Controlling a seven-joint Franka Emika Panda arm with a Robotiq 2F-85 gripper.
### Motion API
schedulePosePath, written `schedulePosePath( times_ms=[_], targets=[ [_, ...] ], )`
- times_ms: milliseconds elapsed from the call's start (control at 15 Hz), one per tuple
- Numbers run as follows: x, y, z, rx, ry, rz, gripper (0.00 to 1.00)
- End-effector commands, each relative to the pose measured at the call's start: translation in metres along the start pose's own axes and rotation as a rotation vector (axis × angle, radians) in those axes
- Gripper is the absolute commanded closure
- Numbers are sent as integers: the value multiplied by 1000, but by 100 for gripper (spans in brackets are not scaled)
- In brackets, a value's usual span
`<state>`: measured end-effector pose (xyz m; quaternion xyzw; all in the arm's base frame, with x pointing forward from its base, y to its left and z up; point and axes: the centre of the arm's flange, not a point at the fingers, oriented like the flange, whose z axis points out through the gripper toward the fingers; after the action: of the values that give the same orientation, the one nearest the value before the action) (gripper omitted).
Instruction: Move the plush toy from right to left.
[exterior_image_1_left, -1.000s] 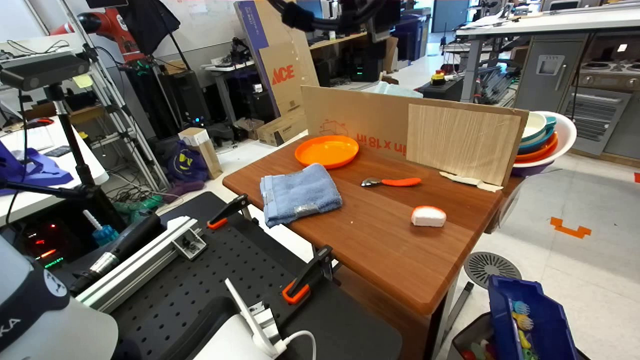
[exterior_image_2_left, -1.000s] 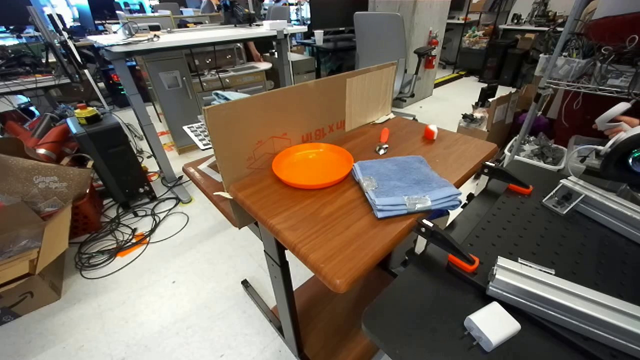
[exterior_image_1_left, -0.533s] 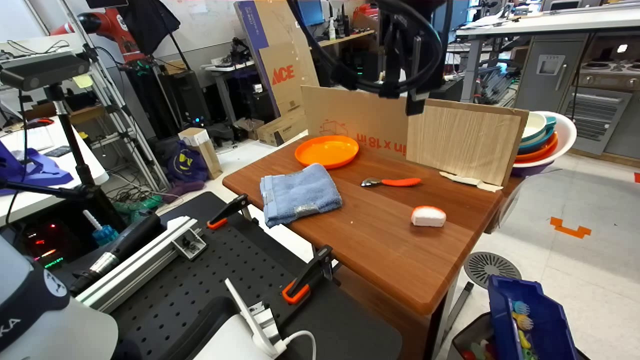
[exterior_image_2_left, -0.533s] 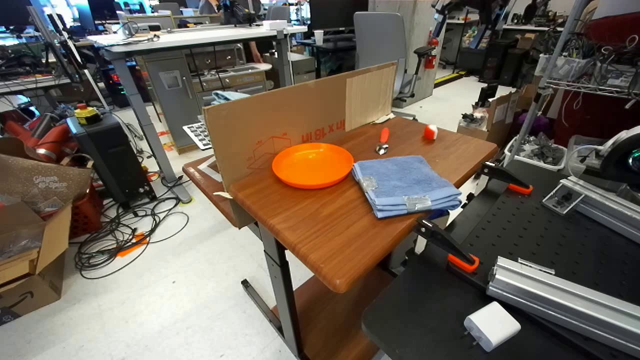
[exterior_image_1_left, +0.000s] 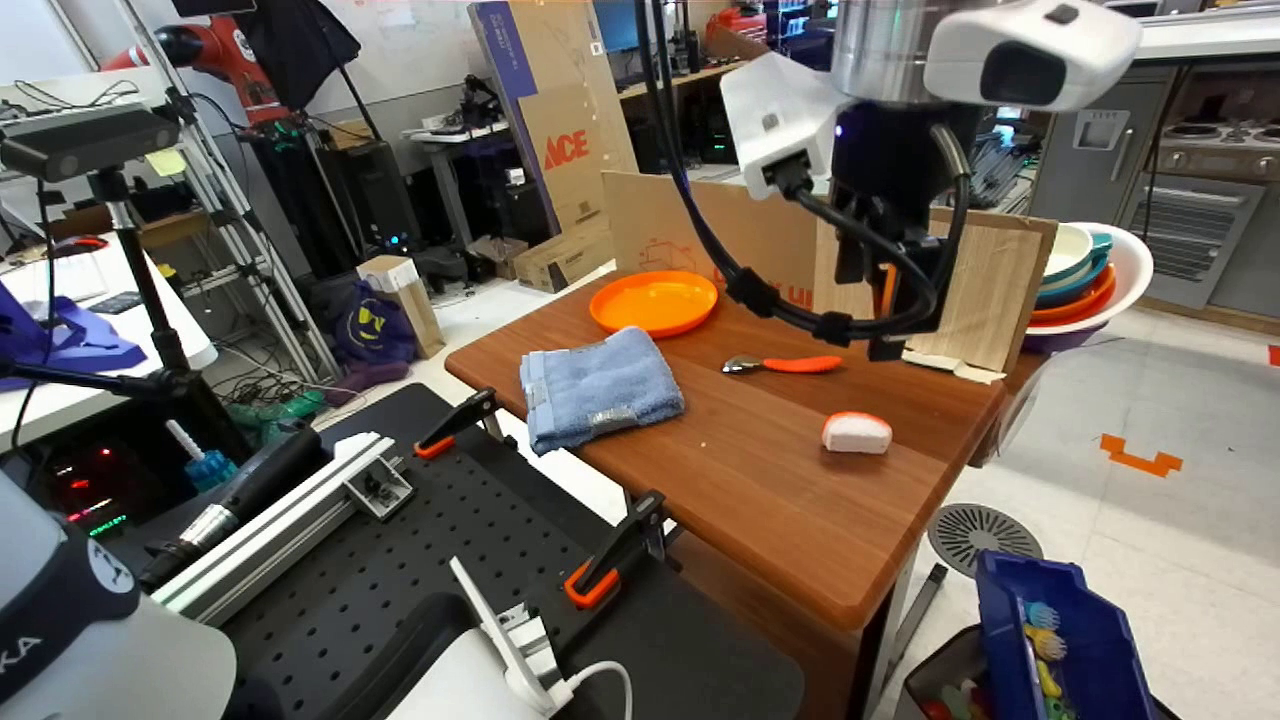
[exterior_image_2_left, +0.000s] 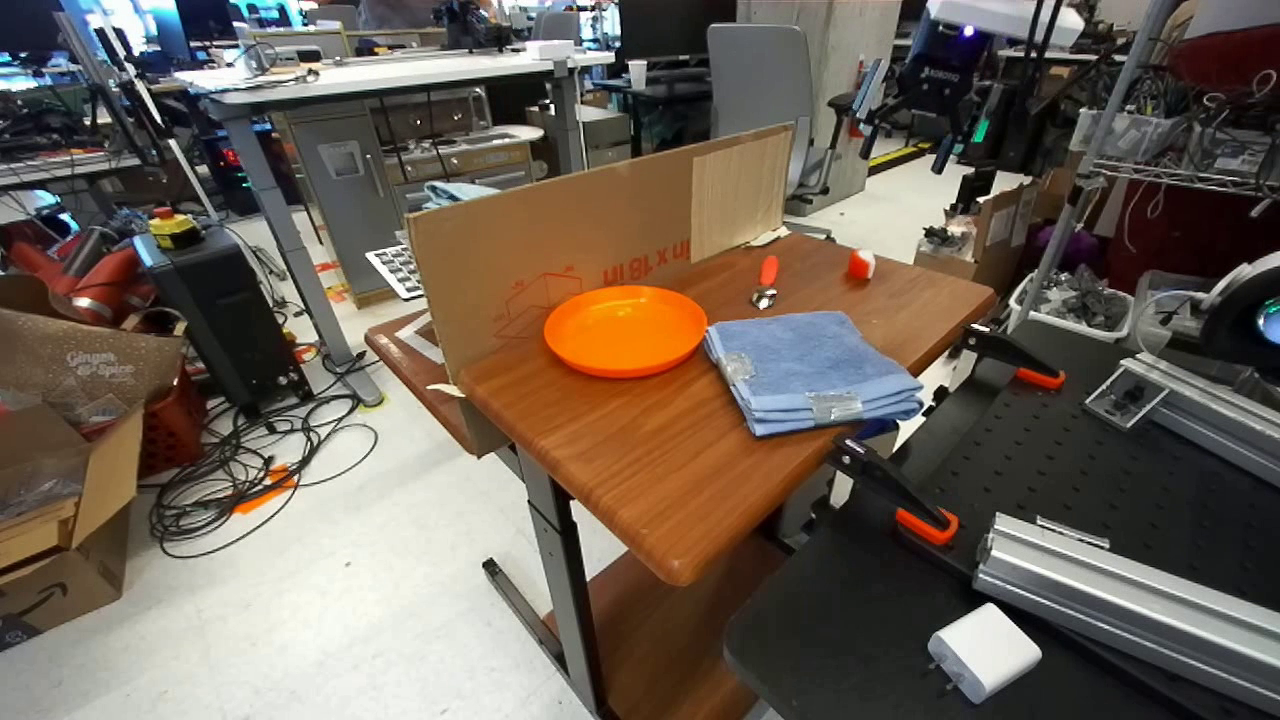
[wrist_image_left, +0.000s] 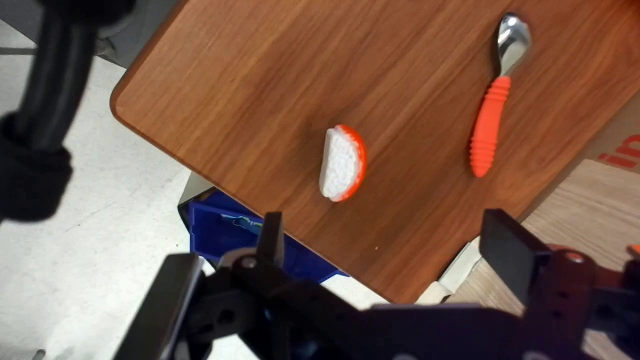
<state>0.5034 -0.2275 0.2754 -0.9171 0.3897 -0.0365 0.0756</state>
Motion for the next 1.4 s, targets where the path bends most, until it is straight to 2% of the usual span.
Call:
schedulePosePath(
  times_ms=[0,533,800,1333],
  targets=[
    [23,-1,29,-21,27,50,0],
    [34,-1,93,-87,27,70,0],
    [36,-9,105,-95,9,38,0],
    [32,-13,133,-200,-9,-25,0]
  ],
)
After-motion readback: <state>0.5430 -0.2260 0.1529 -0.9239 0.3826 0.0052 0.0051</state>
